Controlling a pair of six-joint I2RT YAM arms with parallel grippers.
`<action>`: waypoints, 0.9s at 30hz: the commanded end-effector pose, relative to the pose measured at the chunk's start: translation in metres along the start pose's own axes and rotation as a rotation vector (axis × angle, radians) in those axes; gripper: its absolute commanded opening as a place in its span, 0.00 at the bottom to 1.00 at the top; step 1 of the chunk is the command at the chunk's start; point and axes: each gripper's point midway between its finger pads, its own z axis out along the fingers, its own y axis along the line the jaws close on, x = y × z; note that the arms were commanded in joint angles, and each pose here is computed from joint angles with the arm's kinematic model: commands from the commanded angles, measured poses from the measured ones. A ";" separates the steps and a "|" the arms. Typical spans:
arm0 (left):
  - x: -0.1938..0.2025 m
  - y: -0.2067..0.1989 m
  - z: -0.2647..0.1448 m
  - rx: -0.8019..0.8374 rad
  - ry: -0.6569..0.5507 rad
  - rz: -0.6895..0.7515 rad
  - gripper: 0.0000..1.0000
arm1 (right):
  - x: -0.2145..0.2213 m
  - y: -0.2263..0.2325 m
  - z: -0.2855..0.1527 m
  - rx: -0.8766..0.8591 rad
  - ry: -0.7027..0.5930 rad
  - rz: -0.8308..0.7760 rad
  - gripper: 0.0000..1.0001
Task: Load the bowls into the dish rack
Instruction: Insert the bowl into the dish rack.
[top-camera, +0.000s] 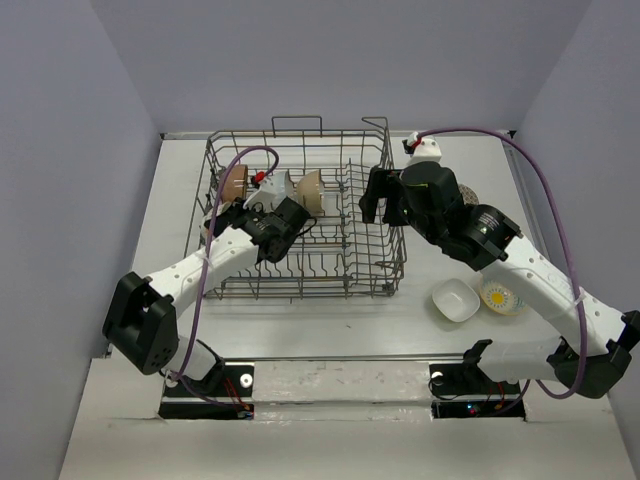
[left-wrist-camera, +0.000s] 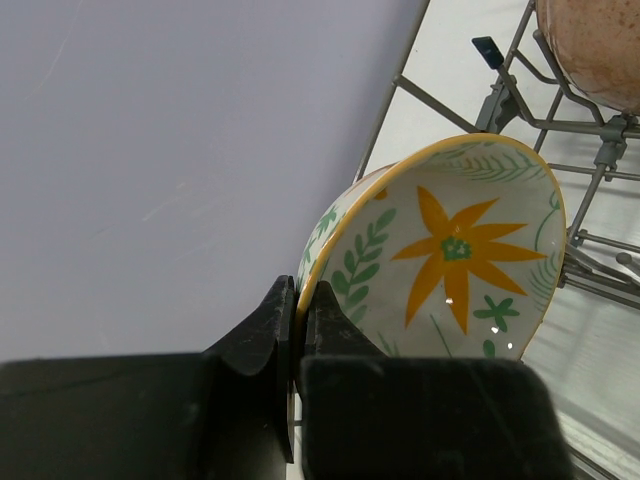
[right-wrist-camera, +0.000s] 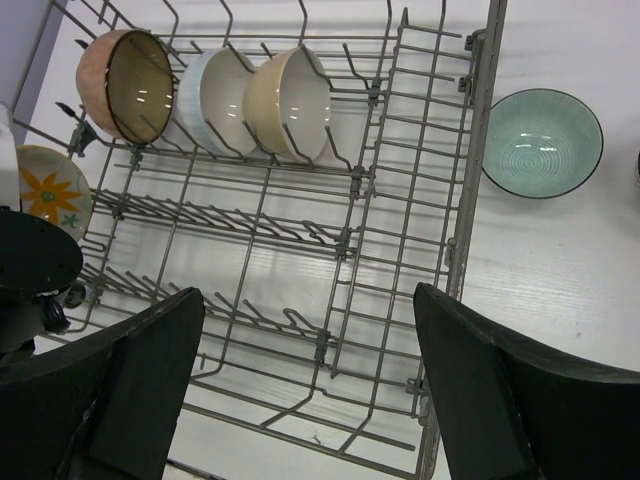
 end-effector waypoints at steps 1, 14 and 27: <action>-0.010 0.033 0.001 -0.094 -0.031 -0.087 0.00 | -0.011 0.005 -0.009 -0.034 -0.038 -0.001 0.91; -0.004 0.025 0.007 -0.085 -0.008 -0.053 0.00 | -0.008 0.007 -0.008 -0.042 -0.022 -0.020 0.91; 0.003 -0.003 0.011 -0.050 0.030 0.020 0.00 | -0.004 0.003 -0.010 -0.040 -0.018 -0.019 0.91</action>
